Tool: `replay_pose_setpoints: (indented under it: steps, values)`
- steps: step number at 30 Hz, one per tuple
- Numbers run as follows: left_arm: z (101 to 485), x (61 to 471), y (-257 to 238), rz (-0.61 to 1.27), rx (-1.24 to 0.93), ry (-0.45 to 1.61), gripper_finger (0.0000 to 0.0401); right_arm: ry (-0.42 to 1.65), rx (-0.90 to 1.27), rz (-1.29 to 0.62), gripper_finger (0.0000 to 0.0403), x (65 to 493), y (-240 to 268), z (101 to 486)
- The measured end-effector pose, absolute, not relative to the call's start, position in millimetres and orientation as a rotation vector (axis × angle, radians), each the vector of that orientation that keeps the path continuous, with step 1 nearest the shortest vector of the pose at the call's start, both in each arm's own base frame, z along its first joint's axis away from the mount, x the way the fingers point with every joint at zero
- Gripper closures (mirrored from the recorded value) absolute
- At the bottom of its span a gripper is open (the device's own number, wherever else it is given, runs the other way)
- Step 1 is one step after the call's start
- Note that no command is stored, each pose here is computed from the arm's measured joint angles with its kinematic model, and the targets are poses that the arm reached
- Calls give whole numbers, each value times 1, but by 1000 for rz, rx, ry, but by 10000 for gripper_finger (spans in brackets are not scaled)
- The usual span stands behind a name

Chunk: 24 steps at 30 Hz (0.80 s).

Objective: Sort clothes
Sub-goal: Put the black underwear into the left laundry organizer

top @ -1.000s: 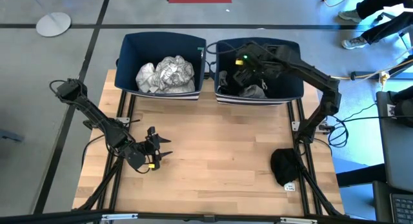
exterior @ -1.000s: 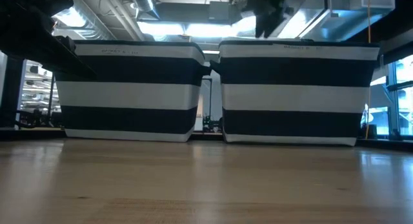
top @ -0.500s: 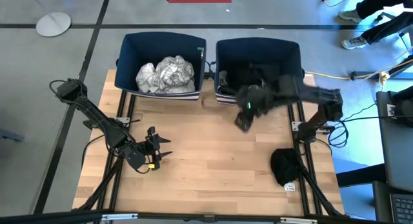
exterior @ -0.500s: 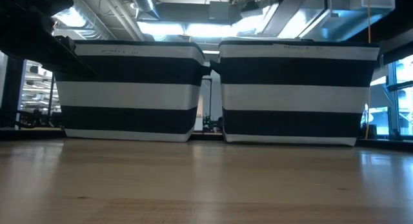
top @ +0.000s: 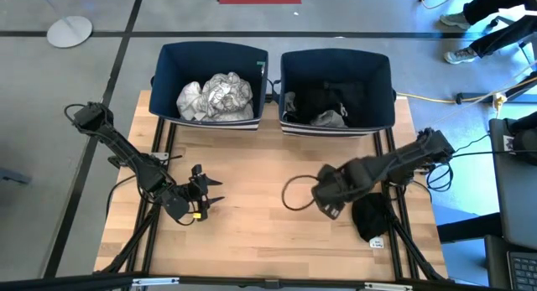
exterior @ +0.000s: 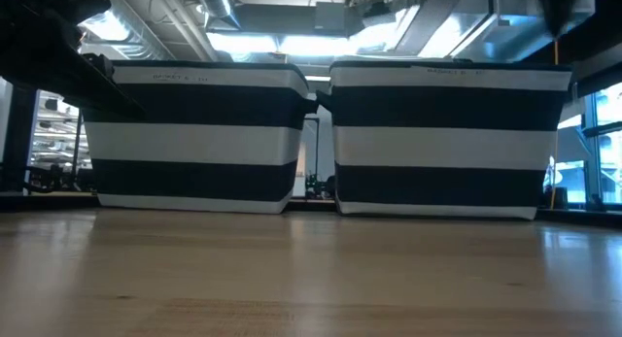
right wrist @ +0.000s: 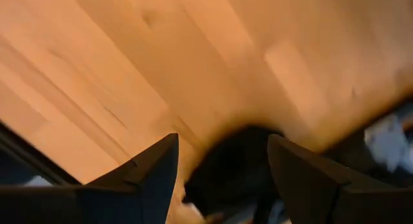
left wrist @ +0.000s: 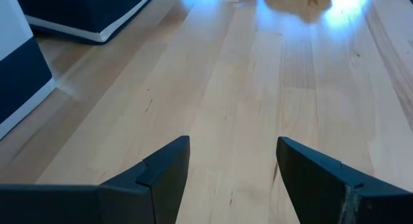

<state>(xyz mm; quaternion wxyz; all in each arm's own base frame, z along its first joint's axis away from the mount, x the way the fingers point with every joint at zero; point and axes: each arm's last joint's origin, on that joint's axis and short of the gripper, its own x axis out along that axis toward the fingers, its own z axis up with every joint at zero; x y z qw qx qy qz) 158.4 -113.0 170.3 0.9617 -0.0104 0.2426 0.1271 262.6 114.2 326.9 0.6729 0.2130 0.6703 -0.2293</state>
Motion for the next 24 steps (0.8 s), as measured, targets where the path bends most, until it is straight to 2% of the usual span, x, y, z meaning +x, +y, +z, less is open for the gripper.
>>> replay_pose_setpoints:
  steps: [5, 12, 20, 24]
  values:
    - [170, 158, -113, 257, -19, 491, 178, 1678, 509, -594, 166, 246, 129, 292]
    - [170, 158, -113, 254, -6, 493, 178, 1779, 533, -693, 166, 224, 150, 252]
    - [170, 158, -113, 259, 3, 490, 178, 1775, 510, -897, 166, 200, 156, 217]
    - [171, 158, -113, 267, 5, 484, 178, 1722, 534, -882, 166, 196, 156, 193]
